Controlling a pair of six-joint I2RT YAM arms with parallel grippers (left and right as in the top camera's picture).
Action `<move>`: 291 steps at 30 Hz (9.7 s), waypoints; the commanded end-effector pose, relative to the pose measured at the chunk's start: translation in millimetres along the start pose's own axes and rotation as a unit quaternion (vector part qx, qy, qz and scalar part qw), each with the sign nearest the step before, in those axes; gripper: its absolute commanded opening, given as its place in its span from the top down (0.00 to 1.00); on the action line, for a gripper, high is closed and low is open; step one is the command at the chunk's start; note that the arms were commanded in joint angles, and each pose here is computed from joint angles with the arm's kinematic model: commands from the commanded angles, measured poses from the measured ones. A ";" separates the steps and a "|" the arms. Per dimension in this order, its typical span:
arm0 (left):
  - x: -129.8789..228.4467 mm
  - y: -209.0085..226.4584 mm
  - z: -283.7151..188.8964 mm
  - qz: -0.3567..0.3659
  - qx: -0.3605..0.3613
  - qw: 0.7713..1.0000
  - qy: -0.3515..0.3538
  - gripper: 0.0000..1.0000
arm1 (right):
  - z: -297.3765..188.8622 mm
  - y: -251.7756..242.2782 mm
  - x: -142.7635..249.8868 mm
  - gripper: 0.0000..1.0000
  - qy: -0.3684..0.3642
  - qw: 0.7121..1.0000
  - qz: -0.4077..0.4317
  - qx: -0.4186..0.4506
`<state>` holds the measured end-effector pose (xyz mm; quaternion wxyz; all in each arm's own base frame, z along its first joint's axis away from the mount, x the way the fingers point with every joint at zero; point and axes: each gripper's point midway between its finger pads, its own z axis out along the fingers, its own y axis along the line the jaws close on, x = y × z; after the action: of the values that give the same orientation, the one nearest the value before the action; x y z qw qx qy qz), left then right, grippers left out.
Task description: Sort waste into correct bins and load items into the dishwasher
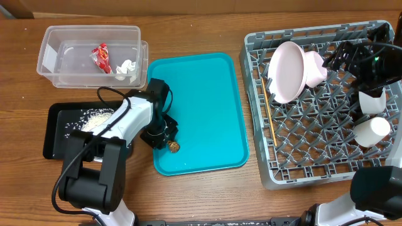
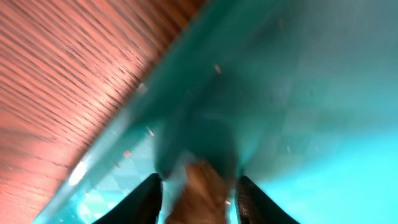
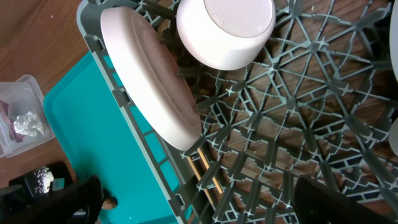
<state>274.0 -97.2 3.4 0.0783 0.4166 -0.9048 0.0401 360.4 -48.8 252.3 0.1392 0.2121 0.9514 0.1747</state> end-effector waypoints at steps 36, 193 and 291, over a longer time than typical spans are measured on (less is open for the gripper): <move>-130.6 73.9 -168.5 -0.053 -0.094 0.974 -0.198 0.96 | -8.1 1.0 1.8 0.00 -0.013 1.000 -0.012 0.006; 38.6 147.9 -254.0 0.321 0.150 0.826 -0.439 0.00 | 63.9 -62.8 169.1 0.00 -0.184 0.965 -0.159 0.094; 36.9 150.4 -240.7 0.326 0.148 0.820 -0.447 0.00 | 52.2 -19.1 143.8 0.00 -0.549 0.798 -0.226 -0.101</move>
<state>164.2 2.7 254.5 -0.4054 0.0736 -0.9111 0.0135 245.8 16.4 171.0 0.6906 0.0320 0.7167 0.0912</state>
